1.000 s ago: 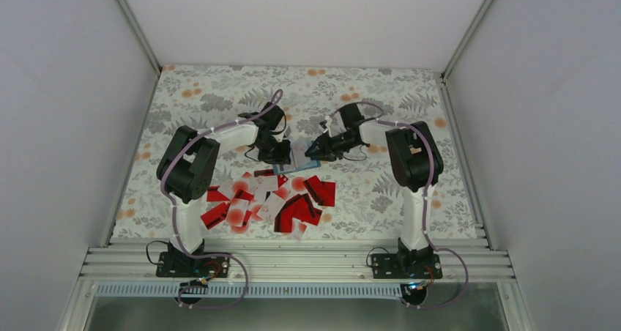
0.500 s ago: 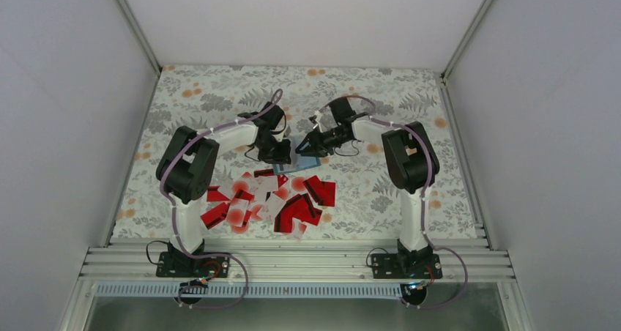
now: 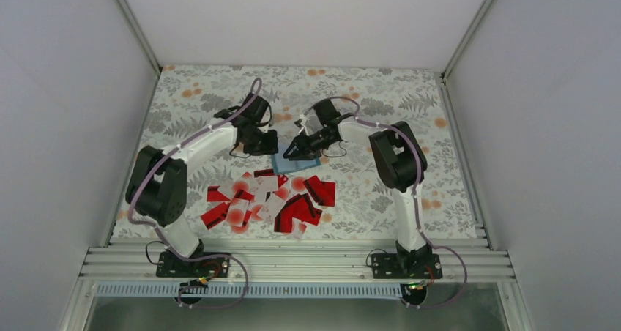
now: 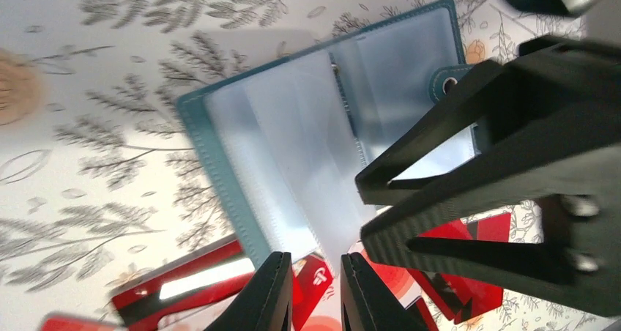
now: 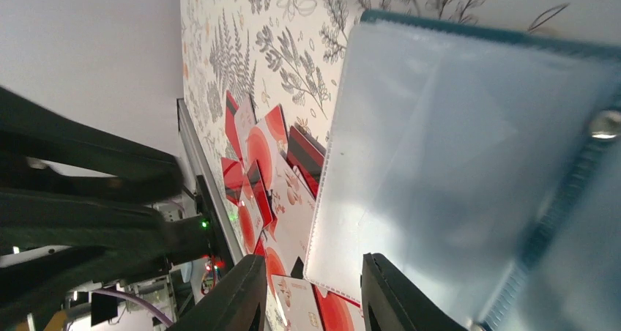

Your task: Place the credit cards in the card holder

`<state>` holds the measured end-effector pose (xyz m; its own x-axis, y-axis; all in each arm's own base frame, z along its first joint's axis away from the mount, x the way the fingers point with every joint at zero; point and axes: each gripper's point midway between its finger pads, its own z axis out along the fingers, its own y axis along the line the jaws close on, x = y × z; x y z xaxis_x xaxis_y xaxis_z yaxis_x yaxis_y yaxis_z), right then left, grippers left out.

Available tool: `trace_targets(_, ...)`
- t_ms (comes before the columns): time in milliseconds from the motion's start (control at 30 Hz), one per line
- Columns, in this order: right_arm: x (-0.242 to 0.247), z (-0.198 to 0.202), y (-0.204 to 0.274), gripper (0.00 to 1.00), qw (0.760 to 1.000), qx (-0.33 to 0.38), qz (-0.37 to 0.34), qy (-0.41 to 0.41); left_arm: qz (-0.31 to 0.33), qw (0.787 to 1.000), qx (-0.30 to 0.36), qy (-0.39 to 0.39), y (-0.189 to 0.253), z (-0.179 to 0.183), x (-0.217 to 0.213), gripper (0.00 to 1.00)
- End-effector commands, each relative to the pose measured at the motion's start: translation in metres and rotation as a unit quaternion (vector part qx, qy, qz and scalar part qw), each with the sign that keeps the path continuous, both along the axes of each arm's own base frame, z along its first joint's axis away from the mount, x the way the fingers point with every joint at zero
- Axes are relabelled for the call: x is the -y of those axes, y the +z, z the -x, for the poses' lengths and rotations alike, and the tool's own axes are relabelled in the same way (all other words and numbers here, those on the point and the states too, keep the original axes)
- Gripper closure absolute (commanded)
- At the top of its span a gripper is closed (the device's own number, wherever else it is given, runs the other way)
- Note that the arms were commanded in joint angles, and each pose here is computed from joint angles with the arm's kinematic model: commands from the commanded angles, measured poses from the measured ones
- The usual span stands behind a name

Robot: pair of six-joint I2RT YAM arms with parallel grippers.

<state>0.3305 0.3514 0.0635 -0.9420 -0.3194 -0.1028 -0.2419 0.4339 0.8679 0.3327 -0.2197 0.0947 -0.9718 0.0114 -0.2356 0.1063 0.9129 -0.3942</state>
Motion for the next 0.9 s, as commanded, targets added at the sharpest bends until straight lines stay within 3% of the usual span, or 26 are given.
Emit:
trace_targets(0, -0.017, 0.009, 0.006, 0.66, 1.000, -0.002, -0.017, 0.025, -0.028, 0.999, 0.016, 0.033, 0.010, 0.007, -0.023, 0.81)
trace_targets(133, -0.022, 0.007, 0.028, 0.67, 0.999, 0.018, -0.034, 0.031, -0.026, 0.998, 0.031, 0.039, 0.018, 0.009, -0.028, 0.81)
trace_targets(367, 0.008, -0.005, 0.060, 0.67, 0.993, 0.114, 0.035, -0.009, 0.017, 0.994, 0.100, 0.029, 0.055, -0.007, -0.016, 0.75)
trace_targets(667, 0.082, 0.007, 0.066, 0.68, 0.965, 0.165, 0.169, -0.111, 0.031, 0.996, 0.078, -0.007, 0.041, -0.002, 0.016, 0.75)
trace_targets(867, 0.100, 0.028, 0.078, 0.66, 0.959, 0.181, 0.173, -0.132, 0.014, 0.996, 0.080, -0.020, 0.038, 0.002, 0.032, 0.73)
